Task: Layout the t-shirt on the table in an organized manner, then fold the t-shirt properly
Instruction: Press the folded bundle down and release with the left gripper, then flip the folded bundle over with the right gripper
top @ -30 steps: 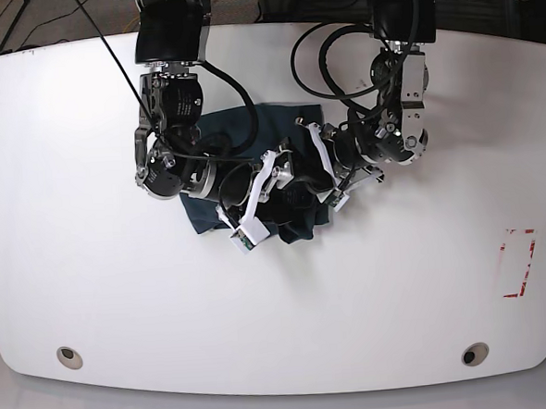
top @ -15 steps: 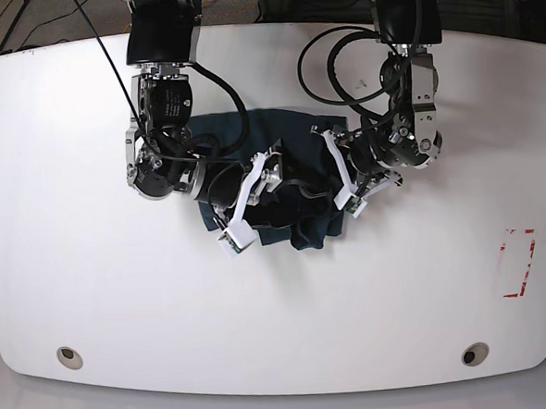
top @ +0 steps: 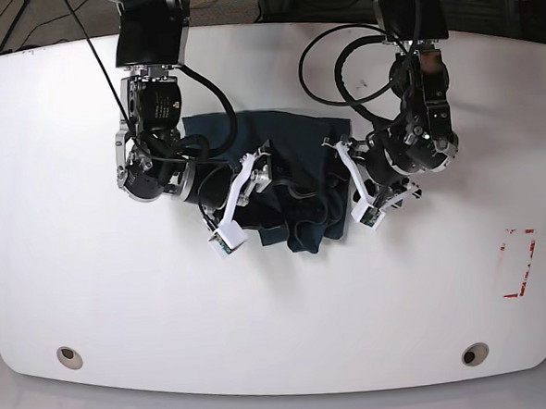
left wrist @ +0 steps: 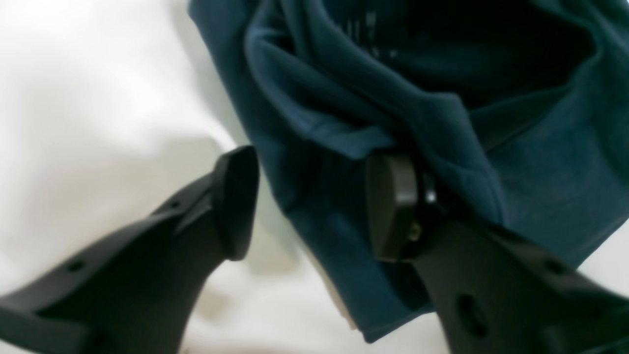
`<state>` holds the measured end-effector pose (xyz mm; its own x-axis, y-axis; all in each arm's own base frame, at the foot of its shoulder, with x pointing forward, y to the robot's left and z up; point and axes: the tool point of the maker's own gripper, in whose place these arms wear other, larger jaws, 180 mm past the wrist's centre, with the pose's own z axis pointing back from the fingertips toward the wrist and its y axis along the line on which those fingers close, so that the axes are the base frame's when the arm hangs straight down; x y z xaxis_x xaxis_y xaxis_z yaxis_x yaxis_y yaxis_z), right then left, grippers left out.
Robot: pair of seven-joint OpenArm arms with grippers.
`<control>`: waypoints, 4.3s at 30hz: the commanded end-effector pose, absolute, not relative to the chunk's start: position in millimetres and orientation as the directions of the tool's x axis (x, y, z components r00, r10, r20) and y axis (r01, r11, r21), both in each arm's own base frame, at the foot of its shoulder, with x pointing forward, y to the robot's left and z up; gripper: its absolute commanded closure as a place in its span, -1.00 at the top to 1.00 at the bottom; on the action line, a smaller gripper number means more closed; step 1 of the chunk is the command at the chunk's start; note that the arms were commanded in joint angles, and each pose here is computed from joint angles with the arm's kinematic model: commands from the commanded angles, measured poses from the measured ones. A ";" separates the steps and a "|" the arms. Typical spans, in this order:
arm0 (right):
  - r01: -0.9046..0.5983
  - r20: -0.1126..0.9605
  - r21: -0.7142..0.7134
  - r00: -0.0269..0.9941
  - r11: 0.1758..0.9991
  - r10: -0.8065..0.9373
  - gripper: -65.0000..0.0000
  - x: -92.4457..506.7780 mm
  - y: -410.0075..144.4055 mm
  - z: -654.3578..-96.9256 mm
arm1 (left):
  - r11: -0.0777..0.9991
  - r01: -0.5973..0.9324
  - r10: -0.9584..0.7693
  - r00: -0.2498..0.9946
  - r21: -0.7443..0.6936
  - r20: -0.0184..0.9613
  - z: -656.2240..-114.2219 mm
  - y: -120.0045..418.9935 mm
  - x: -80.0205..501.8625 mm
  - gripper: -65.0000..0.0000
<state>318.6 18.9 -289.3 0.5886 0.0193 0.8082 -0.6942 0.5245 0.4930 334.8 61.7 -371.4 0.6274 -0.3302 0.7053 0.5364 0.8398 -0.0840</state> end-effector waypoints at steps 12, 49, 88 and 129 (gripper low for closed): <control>-0.717 0.838 0.454 0.545 0.529 0.019 0.67 325.5 8.2 -277.5 | 0.942 0.331 -0.239 0.531 0.061 0.813 -293.3 147.1 354.8 0.11; -0.890 0.828 0.092 0.318 0.447 0.462 0.59 296.5 92.3 -329.9 | 0.914 -0.204 -0.185 0.560 0.350 0.808 -216.4 395.7 288.1 0.11; -0.941 0.877 0.065 0.213 0.332 0.431 -0.82 268.2 134.3 -303.2 | 0.916 -0.185 -0.182 0.598 0.355 0.780 -231.6 393.7 277.5 0.11; -0.764 0.896 -0.027 0.268 0.645 0.355 -0.30 343.4 10.8 -278.9 | 0.923 0.384 -0.242 0.520 0.030 0.819 -289.7 173.8 297.4 -0.19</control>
<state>333.4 14.5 -296.8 0.3140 0.3894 0.8659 -0.7685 0.6398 -0.0090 299.4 187.0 -292.5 0.5353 -0.2460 0.8081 0.3514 0.9348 0.0518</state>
